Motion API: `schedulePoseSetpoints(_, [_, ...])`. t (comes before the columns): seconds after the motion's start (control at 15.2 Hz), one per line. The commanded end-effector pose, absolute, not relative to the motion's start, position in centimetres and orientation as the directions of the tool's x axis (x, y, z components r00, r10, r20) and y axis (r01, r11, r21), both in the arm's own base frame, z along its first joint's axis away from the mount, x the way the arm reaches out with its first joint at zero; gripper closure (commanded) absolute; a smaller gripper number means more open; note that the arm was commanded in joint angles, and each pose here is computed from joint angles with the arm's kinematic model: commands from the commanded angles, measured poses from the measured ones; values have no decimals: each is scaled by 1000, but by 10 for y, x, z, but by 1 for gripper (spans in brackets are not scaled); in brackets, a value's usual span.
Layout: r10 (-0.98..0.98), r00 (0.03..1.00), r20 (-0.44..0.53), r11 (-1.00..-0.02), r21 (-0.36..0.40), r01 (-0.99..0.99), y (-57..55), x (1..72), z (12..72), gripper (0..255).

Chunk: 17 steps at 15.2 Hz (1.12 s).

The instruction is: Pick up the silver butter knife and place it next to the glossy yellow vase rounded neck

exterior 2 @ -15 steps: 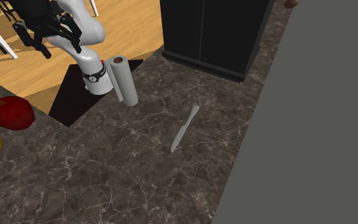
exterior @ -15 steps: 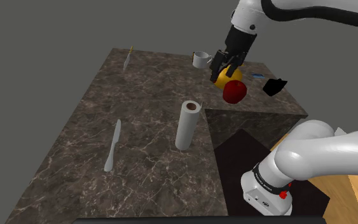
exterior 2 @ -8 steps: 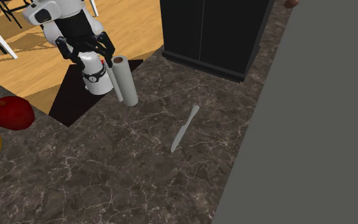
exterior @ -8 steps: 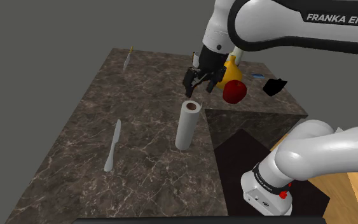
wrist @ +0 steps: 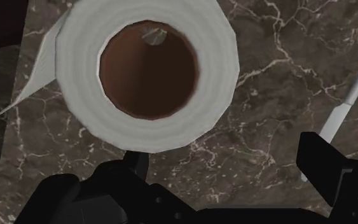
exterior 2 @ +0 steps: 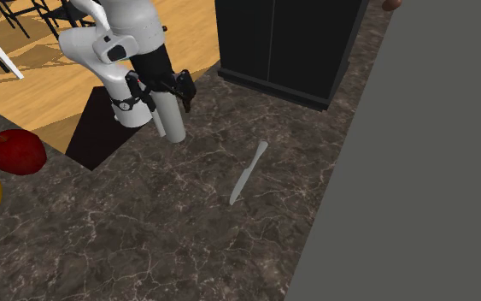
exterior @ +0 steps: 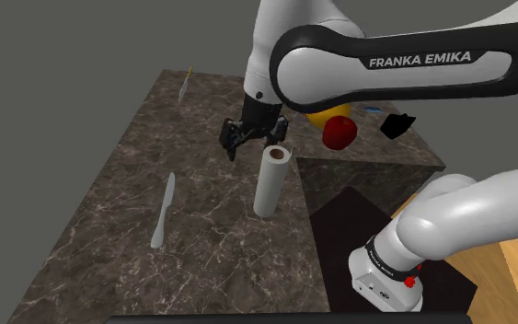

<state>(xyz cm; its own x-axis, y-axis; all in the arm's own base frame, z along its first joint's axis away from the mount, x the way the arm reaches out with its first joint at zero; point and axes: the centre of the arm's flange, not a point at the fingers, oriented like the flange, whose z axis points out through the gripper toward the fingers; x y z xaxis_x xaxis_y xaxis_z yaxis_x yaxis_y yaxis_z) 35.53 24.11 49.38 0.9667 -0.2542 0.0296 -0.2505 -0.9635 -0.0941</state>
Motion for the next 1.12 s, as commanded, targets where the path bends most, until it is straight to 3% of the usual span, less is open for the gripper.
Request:
schedulePoseSetpoints(0.0, [-292,956,25,-953,-95,-288,264,363,479,0])
schedulePoseSetpoints(1.06, [-546,837,-5,-835,-81,-545,423,456,379,0])
